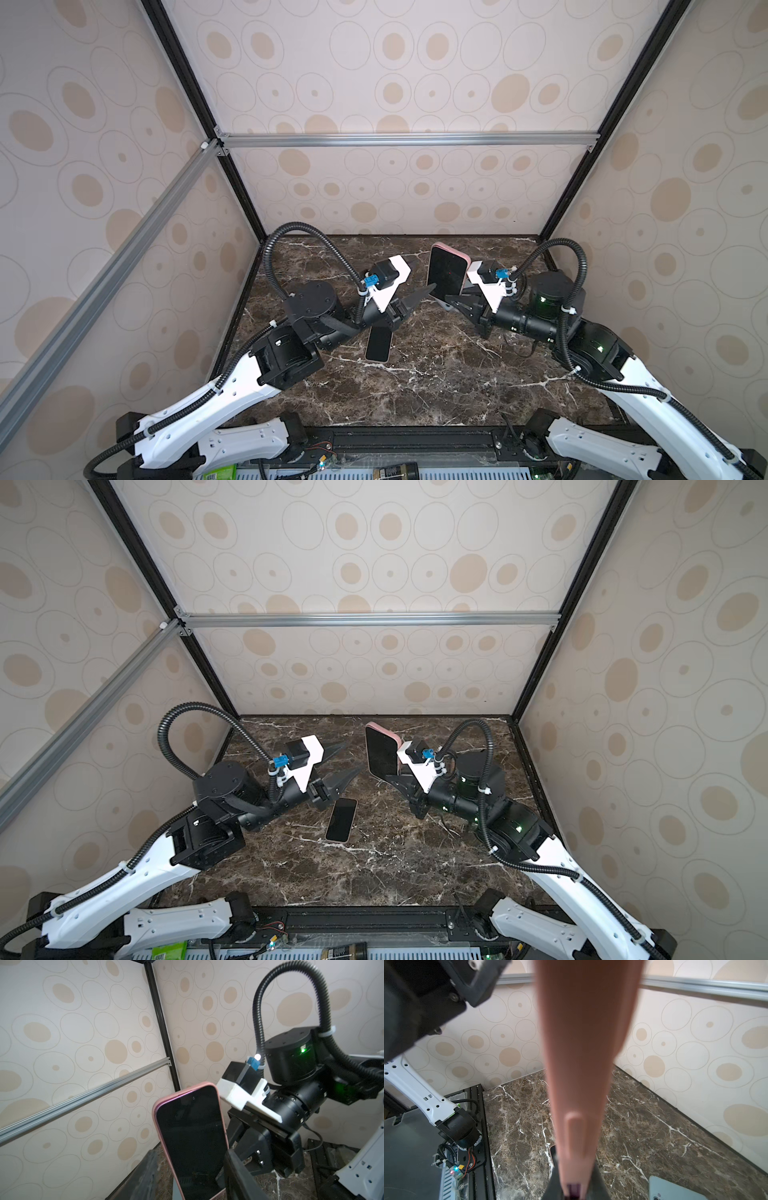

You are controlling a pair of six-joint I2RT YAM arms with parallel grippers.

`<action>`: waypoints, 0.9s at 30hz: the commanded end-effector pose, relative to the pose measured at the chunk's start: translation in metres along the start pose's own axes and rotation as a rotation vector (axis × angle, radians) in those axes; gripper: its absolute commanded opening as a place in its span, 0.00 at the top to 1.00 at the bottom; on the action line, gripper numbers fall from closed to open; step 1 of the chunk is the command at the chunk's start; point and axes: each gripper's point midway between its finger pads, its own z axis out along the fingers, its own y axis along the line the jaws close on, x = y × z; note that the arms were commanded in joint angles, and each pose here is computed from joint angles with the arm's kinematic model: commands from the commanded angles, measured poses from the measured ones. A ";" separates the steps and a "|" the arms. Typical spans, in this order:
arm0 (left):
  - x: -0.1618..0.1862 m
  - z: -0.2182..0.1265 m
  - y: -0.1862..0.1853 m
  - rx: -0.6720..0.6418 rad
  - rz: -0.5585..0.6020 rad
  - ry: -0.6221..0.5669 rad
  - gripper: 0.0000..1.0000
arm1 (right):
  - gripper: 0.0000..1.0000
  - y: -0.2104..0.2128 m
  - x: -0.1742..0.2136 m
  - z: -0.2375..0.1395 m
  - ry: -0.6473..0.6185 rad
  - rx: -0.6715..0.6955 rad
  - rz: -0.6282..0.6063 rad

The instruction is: Take the phone out of the phone case

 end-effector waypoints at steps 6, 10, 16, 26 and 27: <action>-0.024 -0.001 0.010 -0.093 0.134 -0.063 0.52 | 1.00 0.010 -0.014 -0.008 -0.071 -0.030 -0.088; -0.025 0.000 0.009 -0.102 0.145 -0.067 0.52 | 1.00 0.012 -0.010 -0.005 -0.047 -0.045 -0.089; -0.023 0.002 0.007 -0.099 0.153 -0.060 0.56 | 1.00 0.018 -0.009 -0.003 -0.042 -0.077 -0.094; -0.020 0.006 0.005 -0.090 0.158 -0.046 0.62 | 1.00 0.024 -0.008 -0.002 -0.034 -0.112 -0.095; -0.019 0.007 0.004 -0.089 0.158 -0.042 0.63 | 1.00 0.024 -0.008 -0.002 -0.034 -0.113 -0.095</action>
